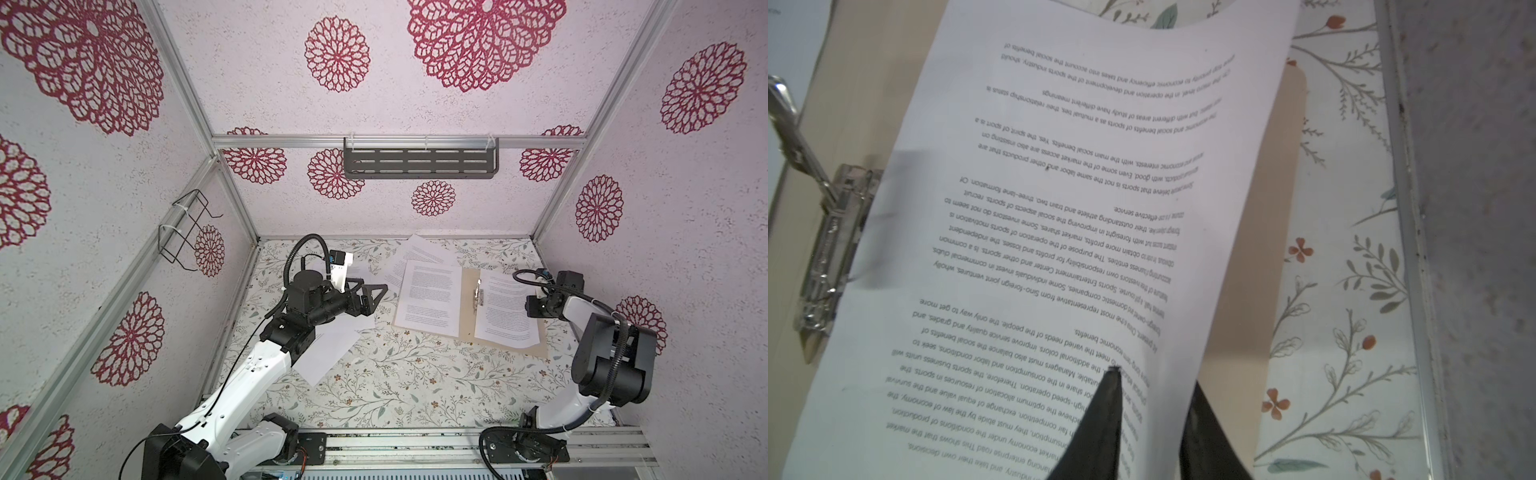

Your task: Put the files into the folder

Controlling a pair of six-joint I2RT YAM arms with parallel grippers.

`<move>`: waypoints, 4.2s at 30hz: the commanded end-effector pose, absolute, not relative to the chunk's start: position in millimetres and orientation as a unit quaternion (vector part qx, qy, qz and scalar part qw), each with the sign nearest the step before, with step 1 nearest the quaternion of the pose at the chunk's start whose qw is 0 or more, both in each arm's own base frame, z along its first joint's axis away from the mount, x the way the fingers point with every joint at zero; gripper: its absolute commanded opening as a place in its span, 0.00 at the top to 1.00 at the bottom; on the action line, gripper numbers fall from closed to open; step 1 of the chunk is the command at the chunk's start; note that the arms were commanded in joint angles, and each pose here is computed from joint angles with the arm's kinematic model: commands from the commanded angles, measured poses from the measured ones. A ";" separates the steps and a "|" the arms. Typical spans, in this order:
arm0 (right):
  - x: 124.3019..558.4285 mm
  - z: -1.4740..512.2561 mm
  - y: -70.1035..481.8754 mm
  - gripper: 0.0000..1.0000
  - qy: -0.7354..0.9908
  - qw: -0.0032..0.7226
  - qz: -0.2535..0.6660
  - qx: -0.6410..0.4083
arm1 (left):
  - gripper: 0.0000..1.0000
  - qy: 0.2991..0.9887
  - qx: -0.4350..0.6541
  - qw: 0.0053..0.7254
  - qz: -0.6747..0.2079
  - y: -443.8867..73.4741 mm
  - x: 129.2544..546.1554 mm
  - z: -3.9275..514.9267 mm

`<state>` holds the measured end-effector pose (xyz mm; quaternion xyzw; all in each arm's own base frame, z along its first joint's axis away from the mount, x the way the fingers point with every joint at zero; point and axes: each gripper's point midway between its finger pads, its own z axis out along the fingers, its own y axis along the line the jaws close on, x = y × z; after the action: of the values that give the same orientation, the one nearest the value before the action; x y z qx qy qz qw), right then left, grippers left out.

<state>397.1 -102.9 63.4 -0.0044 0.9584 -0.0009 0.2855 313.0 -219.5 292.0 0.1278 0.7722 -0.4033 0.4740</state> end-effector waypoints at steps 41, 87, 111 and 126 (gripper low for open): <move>403.1 229.9 -107.9 0.01 0.786 0.481 0.212 0.325 | 0.03 0.891 -0.147 0.327 -0.278 -95.8 358.0 177.4; 360.3 110.9 343.1 0.17 0.876 0.232 0.389 -0.167 | 0.26 0.897 -0.222 0.125 -0.362 -62.5 396.3 56.8; 351.1 110.0 348.5 0.20 0.866 0.214 0.424 -0.156 | 0.63 0.888 -0.278 0.121 -0.347 -76.2 418.8 10.1; 346.7 120.5 335.9 0.20 0.862 0.221 0.431 -0.148 | 1.00 0.840 -0.267 0.191 -0.433 -95.4 449.7 51.8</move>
<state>343.8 338.3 88.9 -0.1465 0.8781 0.4121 0.1941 434.9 -86.6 26.8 -0.2829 0.8588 -0.3975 0.1562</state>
